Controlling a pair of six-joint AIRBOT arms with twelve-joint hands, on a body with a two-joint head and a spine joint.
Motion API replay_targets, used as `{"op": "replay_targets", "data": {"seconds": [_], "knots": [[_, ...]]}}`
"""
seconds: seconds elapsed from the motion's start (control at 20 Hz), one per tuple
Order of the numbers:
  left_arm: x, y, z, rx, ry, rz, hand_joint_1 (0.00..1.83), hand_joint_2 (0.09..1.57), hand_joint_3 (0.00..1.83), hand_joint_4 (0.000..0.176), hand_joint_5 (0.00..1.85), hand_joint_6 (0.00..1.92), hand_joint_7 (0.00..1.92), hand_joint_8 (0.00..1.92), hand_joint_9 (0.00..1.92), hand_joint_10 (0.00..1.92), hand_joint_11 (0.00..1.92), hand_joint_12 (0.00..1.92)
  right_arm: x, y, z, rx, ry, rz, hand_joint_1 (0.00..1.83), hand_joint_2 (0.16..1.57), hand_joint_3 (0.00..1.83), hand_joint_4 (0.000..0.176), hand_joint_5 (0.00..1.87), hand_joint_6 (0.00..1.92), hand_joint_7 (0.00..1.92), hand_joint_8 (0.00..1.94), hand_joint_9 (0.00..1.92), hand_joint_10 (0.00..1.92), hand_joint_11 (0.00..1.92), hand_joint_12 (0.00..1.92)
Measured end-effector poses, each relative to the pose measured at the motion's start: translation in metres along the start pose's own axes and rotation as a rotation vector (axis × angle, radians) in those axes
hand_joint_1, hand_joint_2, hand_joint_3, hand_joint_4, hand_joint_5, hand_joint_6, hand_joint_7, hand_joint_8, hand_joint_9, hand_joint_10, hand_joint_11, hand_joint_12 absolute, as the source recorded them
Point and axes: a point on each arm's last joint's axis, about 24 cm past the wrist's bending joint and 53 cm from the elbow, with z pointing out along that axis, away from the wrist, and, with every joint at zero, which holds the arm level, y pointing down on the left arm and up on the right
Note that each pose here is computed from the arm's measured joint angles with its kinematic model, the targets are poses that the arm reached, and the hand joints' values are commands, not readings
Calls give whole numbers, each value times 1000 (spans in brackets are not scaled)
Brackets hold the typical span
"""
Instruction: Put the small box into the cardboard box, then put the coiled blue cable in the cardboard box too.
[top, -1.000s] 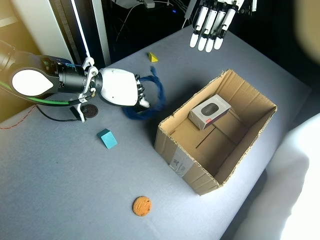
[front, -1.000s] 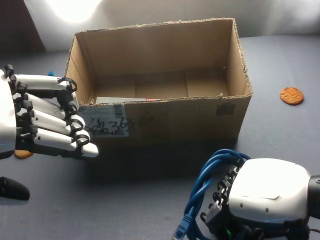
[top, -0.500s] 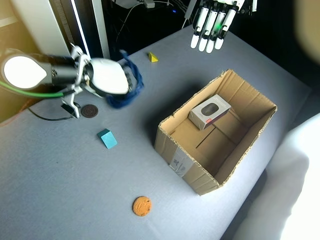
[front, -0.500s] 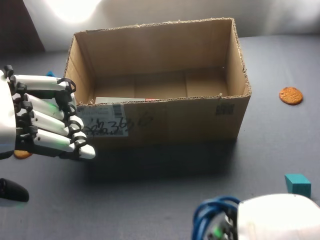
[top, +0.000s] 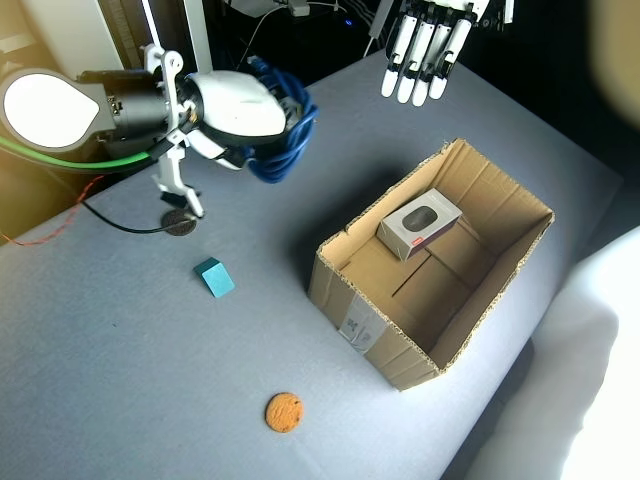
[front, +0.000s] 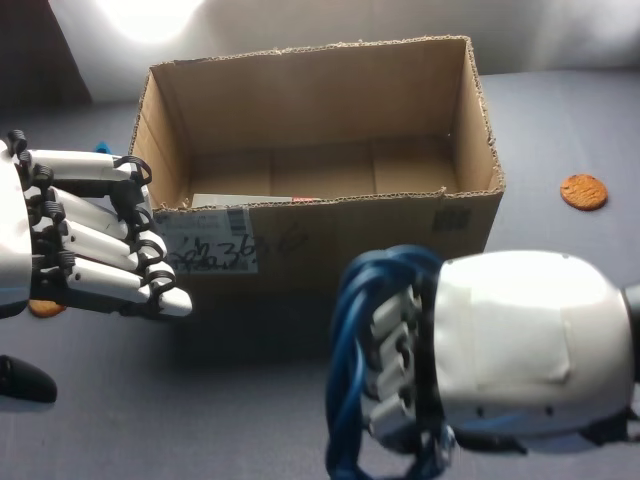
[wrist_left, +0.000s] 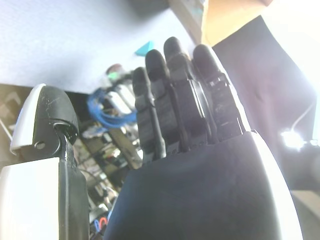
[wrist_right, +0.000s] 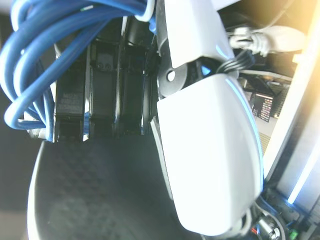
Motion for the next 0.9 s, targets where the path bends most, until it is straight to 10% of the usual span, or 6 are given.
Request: {"op": "replay_targets", "data": {"seconds": [0.9], "knots": [[0,1,0,-3,0,0,720,1177,0,0,497,0,588,2,548,2,0,1087,-99,-28,10,40,-227,-125,1494,1072,0,0,1042,798,1047,718,1075,879,764,1562]]}}
